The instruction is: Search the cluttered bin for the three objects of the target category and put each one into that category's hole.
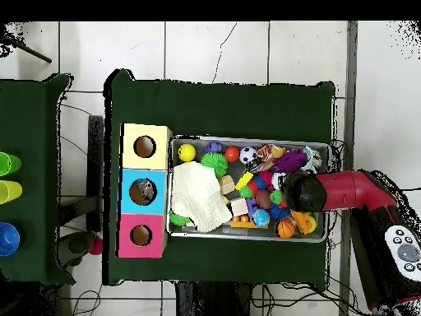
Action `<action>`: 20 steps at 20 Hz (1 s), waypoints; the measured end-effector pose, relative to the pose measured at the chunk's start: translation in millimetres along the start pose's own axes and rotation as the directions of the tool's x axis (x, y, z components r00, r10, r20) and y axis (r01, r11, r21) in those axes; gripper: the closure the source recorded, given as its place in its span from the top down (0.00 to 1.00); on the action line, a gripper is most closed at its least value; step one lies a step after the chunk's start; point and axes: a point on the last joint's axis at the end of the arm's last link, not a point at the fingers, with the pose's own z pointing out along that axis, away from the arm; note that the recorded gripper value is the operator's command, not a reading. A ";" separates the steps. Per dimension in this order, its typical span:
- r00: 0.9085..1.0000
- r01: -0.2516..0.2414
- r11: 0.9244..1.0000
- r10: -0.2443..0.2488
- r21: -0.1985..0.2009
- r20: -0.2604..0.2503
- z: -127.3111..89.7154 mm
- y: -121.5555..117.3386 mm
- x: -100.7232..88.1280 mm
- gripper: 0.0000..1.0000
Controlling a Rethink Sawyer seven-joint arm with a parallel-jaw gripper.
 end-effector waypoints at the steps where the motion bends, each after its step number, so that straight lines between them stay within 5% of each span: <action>1: 1.000 0.000 1.000 0.000 0.001 -0.002 0.2 0.0 0.5 1.00; 20: 1.000 0.004 1.000 -0.004 -0.021 -0.010 31.2 15.9 -1.5 1.00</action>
